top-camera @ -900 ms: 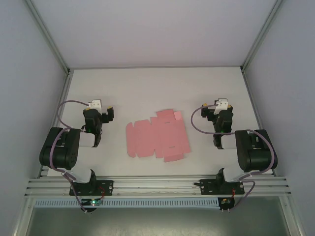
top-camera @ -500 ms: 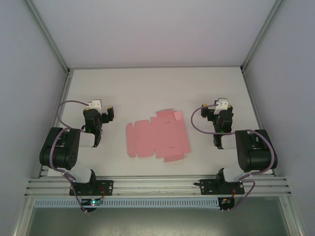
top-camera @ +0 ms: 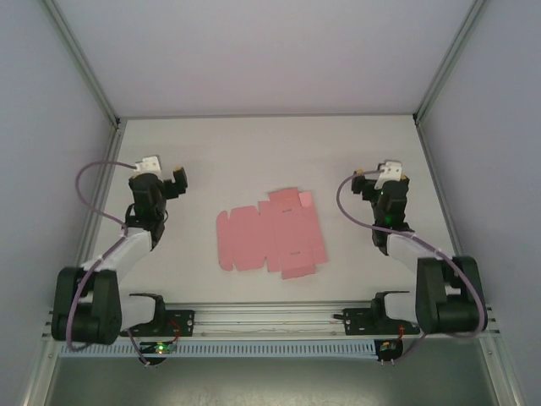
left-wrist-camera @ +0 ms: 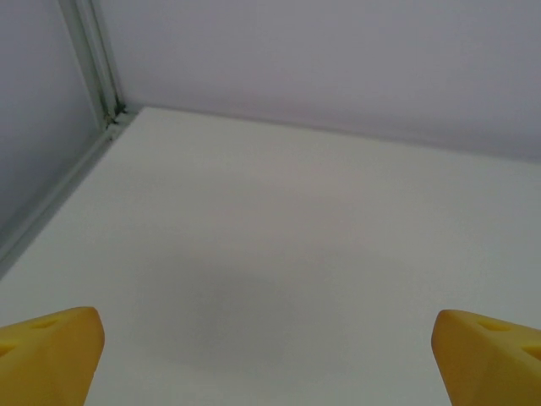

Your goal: Assemble paper box

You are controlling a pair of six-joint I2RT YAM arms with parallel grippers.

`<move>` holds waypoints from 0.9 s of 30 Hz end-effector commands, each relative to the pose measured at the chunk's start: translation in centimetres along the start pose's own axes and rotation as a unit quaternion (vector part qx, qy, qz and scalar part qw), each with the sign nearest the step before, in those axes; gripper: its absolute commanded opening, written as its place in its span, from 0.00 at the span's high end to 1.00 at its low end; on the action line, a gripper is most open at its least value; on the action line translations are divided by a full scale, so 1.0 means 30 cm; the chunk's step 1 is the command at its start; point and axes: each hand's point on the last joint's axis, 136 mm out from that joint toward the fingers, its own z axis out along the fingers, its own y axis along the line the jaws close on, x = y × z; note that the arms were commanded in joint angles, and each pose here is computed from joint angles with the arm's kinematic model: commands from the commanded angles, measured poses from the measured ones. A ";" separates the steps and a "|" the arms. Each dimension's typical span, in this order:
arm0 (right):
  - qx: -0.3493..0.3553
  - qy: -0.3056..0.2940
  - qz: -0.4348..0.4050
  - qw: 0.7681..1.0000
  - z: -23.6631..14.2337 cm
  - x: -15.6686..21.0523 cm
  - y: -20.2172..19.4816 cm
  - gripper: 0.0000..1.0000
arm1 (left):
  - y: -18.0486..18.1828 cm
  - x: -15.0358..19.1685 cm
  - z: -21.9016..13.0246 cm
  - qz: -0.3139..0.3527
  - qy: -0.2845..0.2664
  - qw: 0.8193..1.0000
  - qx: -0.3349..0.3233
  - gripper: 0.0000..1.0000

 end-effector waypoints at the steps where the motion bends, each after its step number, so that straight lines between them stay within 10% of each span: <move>1: 0.021 0.069 0.036 0.997 -0.049 0.039 0.005 0.02 | 0.014 0.144 -0.067 -0.097 0.111 0.989 -0.009 0.00; 6: -0.051 0.188 0.089 0.977 -0.149 0.120 0.193 0.14 | -0.133 0.255 -0.147 -0.204 0.211 0.953 0.073 0.00; 15: -0.227 0.320 0.027 0.919 -0.302 0.366 0.618 0.33 | -0.314 0.484 -0.262 -0.152 0.329 0.926 0.107 0.00; 27: -0.184 0.394 0.063 0.898 -0.222 0.624 0.591 0.47 | -0.428 0.598 -0.289 -0.133 0.366 0.908 0.153 0.00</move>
